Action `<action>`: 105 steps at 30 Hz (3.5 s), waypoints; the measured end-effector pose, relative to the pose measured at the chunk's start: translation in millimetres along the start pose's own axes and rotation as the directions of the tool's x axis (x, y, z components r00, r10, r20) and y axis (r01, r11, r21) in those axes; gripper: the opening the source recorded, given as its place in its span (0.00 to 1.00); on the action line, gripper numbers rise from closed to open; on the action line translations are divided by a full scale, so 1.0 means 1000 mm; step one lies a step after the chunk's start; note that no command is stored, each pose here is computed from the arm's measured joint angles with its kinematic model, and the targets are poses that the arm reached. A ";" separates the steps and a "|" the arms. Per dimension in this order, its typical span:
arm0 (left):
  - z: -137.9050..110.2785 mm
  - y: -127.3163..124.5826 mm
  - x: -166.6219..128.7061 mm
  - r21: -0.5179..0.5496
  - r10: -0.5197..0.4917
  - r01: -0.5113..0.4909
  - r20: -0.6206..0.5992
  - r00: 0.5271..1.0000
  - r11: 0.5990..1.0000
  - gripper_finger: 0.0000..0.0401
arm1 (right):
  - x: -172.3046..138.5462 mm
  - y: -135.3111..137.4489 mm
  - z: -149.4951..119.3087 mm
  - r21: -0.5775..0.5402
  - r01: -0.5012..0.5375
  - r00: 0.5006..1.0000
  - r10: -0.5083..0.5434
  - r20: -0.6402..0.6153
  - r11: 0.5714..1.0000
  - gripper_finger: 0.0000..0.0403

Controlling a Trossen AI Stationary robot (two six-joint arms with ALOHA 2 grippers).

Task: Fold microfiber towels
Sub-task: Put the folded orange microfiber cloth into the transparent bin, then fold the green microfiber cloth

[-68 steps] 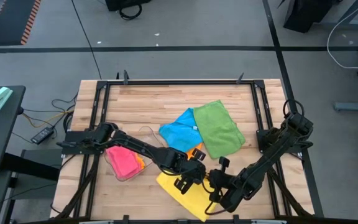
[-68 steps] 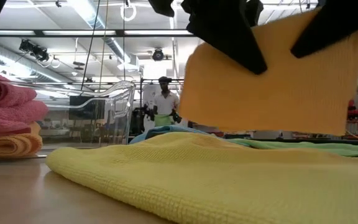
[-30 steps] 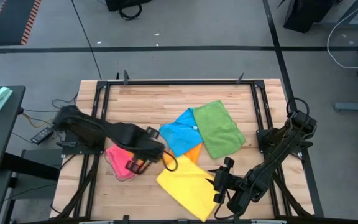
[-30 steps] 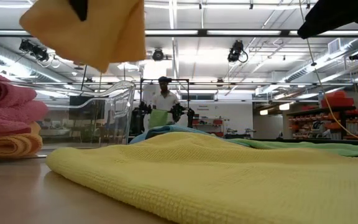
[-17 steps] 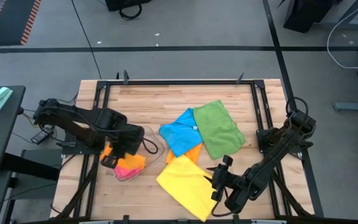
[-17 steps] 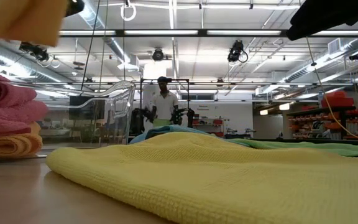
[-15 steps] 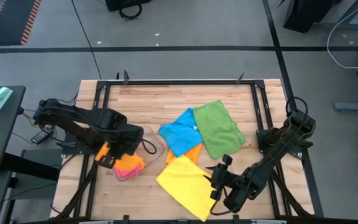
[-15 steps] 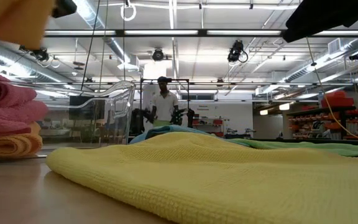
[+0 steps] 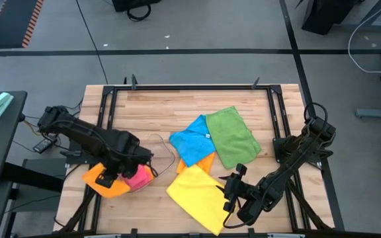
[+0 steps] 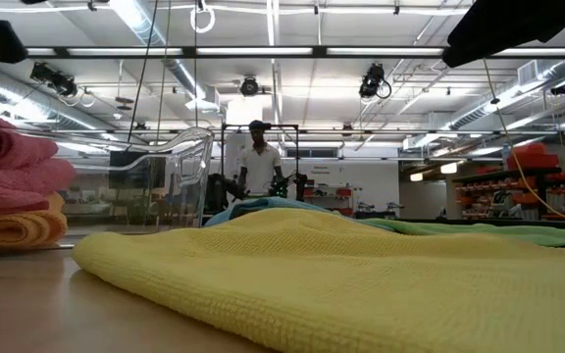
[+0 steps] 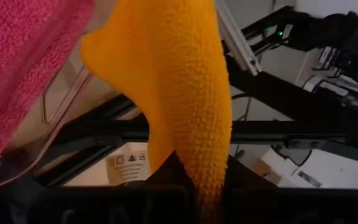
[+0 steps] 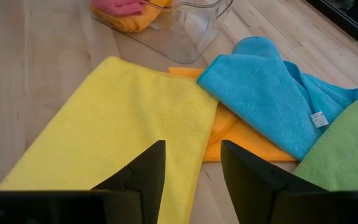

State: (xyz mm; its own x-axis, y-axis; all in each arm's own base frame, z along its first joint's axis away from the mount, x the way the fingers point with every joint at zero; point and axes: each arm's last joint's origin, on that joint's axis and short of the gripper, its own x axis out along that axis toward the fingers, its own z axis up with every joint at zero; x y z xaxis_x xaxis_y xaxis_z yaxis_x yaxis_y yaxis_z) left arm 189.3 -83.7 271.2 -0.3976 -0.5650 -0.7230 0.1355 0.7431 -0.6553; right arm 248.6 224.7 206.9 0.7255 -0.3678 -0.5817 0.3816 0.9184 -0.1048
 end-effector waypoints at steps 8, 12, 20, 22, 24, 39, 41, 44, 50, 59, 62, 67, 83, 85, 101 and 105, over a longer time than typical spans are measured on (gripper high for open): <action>0.001 -0.020 0.001 -0.018 -0.104 0.103 -0.008 0.995 0.994 0.04 | 0.001 -0.001 0.000 -0.004 0.004 1.000 -0.004 -0.002 1.000 0.40; 0.002 -0.030 0.011 0.086 -0.073 0.076 -0.032 0.997 0.993 0.04 | 0.001 -0.001 0.000 -0.002 0.005 1.000 -0.005 -0.002 1.000 0.40; 0.008 -0.017 0.004 0.206 0.115 -0.122 0.044 0.992 0.971 0.04 | 0.003 -0.002 0.002 -0.002 0.013 1.000 -0.013 0.001 1.000 0.40; 0.011 -0.008 -0.001 0.188 0.171 -0.179 0.058 0.984 0.966 0.04 | 0.003 -0.002 0.002 -0.004 0.014 1.000 -0.014 0.003 1.000 0.40; 0.013 0.000 -0.005 0.175 0.232 -0.241 0.066 0.970 0.955 0.04 | 0.003 -0.002 0.002 -0.006 0.020 1.000 -0.020 0.011 1.000 0.40; 0.045 0.037 -0.003 0.162 0.383 -0.381 0.021 0.924 0.910 0.06 | 0.002 -0.001 0.002 0.002 0.018 1.000 -0.018 0.022 1.000 0.40; 0.048 0.040 0.000 0.169 0.398 -0.393 0.001 0.917 0.904 0.07 | 0.002 -0.001 0.002 0.004 0.015 1.000 -0.016 0.023 1.000 0.40; 0.051 0.042 0.001 0.147 0.477 -0.471 -0.010 0.879 0.870 0.08 | 0.002 0.000 0.002 0.010 0.006 1.000 -0.007 0.019 1.000 0.40; 0.060 0.044 0.001 0.075 0.521 -0.525 0.067 0.851 0.848 0.24 | -0.002 0.003 0.000 0.014 -0.013 1.000 0.013 0.025 1.000 0.40; 0.059 0.059 0.023 0.061 0.557 -0.558 0.031 0.830 0.828 0.62 | -0.003 0.006 0.001 0.027 -0.028 0.999 0.027 0.040 0.999 0.40; 0.056 0.061 0.026 0.029 0.552 -0.552 0.005 0.834 0.833 0.67 | -0.003 0.006 0.001 0.026 -0.029 0.999 0.028 0.040 0.999 0.40; 0.052 0.041 0.009 0.025 0.554 -0.558 0.079 0.828 0.830 0.66 | -0.003 0.006 0.001 0.025 -0.028 0.999 0.027 0.041 0.999 0.40; 0.054 -0.021 -0.038 -0.245 0.738 -0.732 0.470 0.483 0.635 0.59 | -0.003 0.005 0.002 0.004 -0.015 0.998 0.015 0.053 1.000 0.40; 0.070 -0.029 -0.039 -0.293 0.711 -0.734 0.610 0.350 0.613 0.55 | -0.003 0.005 0.002 -0.009 -0.001 0.997 0.002 0.071 1.000 0.40; 0.112 -0.053 -0.069 -0.394 0.365 -0.672 0.910 -0.194 0.627 0.31 | -0.040 -0.017 0.092 -0.012 -0.011 0.982 0.013 0.188 1.000 0.40; 0.112 -0.052 -0.068 -0.392 0.374 -0.688 0.909 -0.186 0.611 0.28 | -0.051 -0.024 0.103 0.027 -0.044 0.975 0.037 0.217 0.999 0.40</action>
State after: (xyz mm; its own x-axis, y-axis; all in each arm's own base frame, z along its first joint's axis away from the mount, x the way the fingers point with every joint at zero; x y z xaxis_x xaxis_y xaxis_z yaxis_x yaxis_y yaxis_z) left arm 311.4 -124.0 330.0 0.9492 0.0571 -0.3093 0.0004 0.9831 0.1829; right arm 261.8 206.7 322.3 0.8462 -0.3565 -0.3961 0.3647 0.9294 -0.0574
